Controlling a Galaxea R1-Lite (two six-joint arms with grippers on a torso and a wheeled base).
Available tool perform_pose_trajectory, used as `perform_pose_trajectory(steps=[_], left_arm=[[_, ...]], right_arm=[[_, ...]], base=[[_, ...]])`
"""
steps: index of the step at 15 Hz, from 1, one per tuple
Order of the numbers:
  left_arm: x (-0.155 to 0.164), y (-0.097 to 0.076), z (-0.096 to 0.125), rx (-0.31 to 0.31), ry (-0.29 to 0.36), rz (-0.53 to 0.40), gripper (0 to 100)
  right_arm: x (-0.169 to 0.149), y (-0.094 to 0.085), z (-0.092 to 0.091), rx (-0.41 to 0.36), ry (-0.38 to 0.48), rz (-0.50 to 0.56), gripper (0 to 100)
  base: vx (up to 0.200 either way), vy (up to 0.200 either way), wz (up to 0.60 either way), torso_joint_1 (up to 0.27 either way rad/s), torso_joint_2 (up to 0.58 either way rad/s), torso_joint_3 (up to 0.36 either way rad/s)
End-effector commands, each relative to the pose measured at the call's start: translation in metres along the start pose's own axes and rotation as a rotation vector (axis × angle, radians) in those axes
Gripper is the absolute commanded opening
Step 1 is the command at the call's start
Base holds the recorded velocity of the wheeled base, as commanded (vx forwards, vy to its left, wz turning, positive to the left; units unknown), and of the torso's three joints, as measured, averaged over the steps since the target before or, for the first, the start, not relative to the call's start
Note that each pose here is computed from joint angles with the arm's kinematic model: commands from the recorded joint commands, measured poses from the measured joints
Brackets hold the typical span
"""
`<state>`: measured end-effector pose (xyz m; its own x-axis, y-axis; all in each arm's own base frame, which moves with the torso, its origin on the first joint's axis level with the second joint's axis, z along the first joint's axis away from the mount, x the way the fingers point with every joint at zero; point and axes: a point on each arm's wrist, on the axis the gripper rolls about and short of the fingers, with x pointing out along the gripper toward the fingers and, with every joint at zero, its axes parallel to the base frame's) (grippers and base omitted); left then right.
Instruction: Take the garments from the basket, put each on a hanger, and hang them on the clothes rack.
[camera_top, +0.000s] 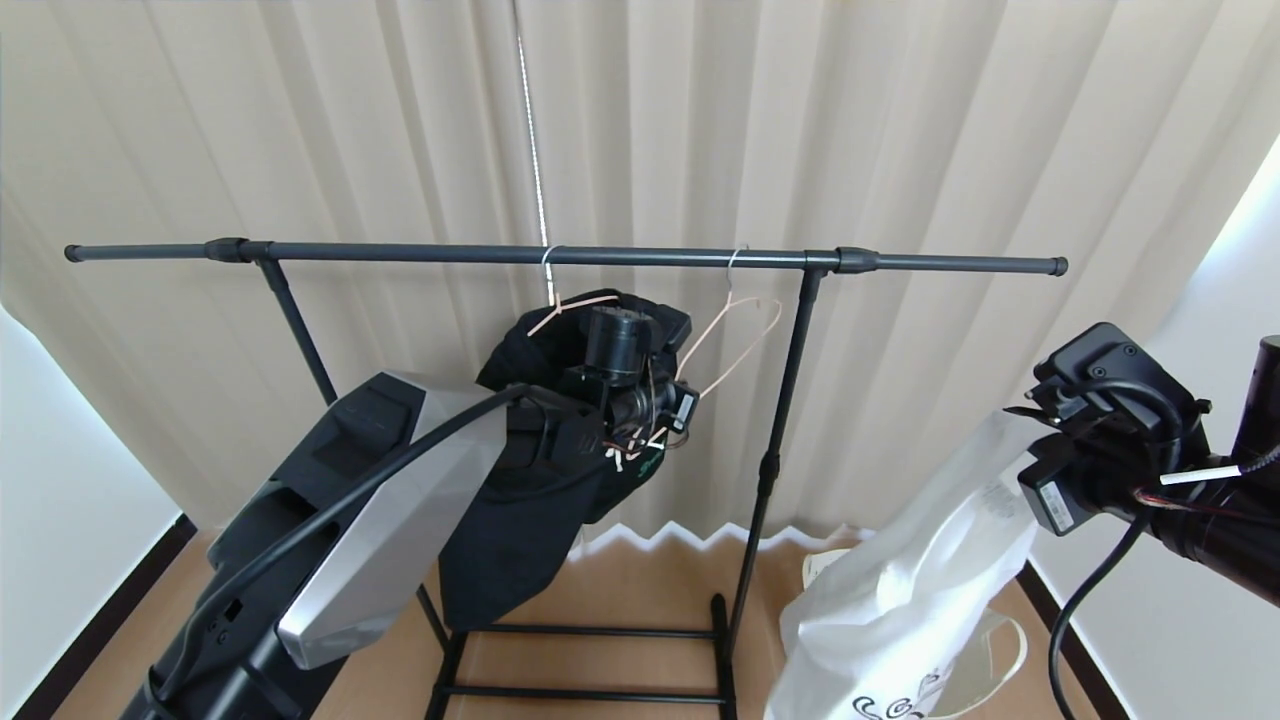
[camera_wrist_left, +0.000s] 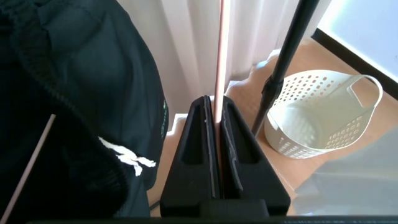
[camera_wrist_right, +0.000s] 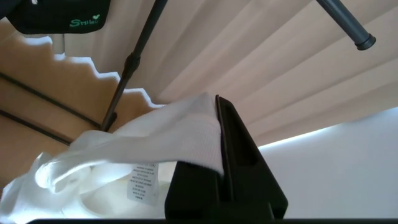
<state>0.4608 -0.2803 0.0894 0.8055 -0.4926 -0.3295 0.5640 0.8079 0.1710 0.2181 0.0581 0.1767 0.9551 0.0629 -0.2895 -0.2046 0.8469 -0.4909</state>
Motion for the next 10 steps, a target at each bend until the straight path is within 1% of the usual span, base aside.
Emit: perform_pose_trajectory(steps=[1,3,10], left_arm=[[-0.002,0.0,0.005,-0.008,-0.013,0.004,0],[-0.004,0.0,0.009,-0.029,-0.03,0.006,0],[-0.011,0.0,0.021,-0.046,-0.056,0.007,0]], right_arm=[[0.001,0.0,0.0,0.0,0.0,0.0,0],[0.0,0.0,0.0,-0.001,0.001,0.002,0],[0.0,0.001,0.0,-0.001,0.002,0.003,0]], base=[[0.0,0.0,0.0,0.0,0.0,0.0],[0.0,0.0,0.0,0.0,0.0,0.0],[0.0,0.0,0.0,0.0,0.0,0.0]])
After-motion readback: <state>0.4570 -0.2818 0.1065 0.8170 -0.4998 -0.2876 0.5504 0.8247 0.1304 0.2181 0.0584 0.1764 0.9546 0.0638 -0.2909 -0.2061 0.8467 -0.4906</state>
